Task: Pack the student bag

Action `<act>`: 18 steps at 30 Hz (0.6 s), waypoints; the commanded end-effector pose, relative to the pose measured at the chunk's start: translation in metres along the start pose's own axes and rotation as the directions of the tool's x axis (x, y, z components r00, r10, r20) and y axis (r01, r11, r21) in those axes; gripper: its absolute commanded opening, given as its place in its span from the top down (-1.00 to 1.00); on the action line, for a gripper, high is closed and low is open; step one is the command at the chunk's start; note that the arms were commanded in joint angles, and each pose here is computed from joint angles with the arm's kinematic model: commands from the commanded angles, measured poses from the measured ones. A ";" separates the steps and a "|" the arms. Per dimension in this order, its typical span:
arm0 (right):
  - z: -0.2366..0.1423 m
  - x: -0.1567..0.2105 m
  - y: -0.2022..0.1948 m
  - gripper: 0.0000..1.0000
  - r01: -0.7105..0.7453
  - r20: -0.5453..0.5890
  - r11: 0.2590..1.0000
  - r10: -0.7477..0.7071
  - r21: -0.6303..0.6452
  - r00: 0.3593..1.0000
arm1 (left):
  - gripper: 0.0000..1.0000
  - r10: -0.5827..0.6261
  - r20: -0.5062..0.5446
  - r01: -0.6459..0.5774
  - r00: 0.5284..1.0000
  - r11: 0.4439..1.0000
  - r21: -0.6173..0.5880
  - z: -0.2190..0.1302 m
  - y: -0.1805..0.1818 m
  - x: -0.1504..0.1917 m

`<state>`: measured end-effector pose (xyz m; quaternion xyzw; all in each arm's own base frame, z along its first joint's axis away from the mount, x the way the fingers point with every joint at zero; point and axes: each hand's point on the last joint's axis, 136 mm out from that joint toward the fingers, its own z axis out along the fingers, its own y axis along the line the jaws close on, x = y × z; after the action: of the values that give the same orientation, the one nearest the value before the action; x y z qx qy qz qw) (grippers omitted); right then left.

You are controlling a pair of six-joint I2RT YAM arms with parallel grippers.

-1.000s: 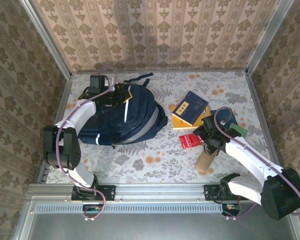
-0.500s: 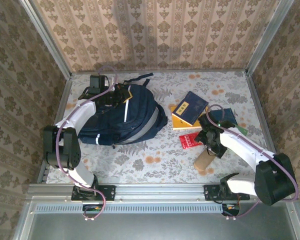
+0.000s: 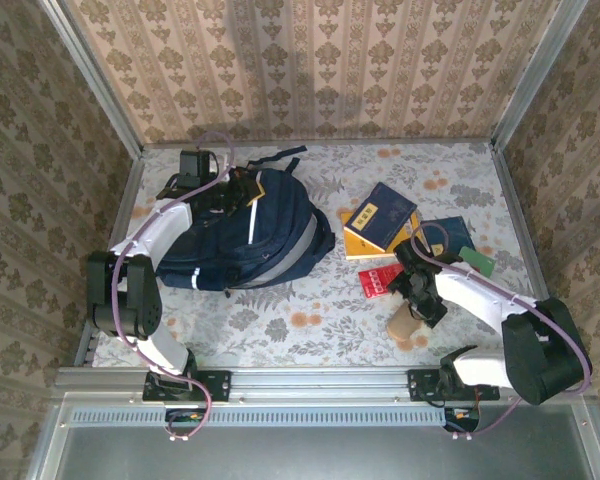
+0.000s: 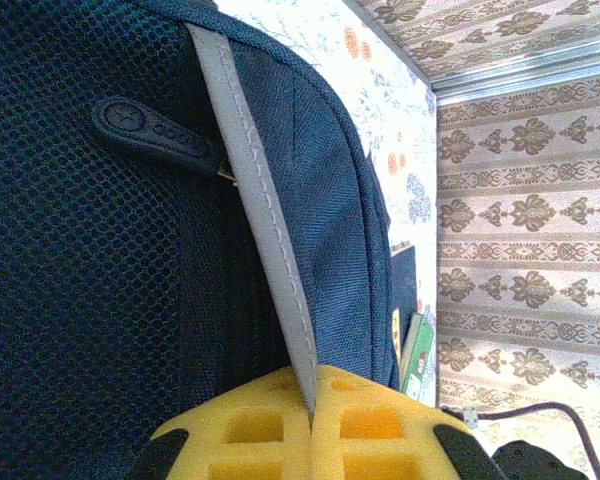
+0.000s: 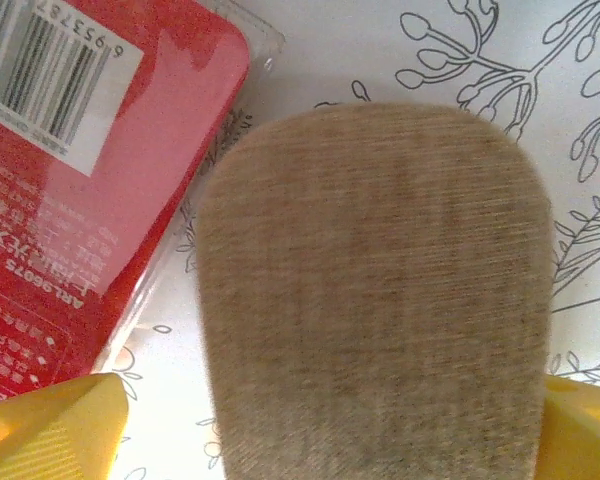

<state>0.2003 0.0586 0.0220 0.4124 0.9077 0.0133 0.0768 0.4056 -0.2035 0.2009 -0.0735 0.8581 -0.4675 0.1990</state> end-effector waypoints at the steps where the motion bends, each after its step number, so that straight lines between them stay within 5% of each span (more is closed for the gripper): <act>1: 0.004 0.000 -0.001 -0.74 -0.023 0.016 1.000 0.023 -0.013 1.000 | 1.00 0.026 0.025 -0.027 0.999 0.999 0.044 -0.004 -0.009 -0.009; 18: -0.014 -0.005 -0.006 0.07 -0.059 0.062 0.995 0.064 -0.076 0.996 | 1.00 0.032 0.023 -0.033 0.999 0.998 0.046 -0.004 -0.008 -0.011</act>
<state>0.2004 0.0566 0.0270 0.4348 0.8929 0.0417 0.1090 0.4065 -0.2013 0.2013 -0.0751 0.8574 -0.4683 0.1997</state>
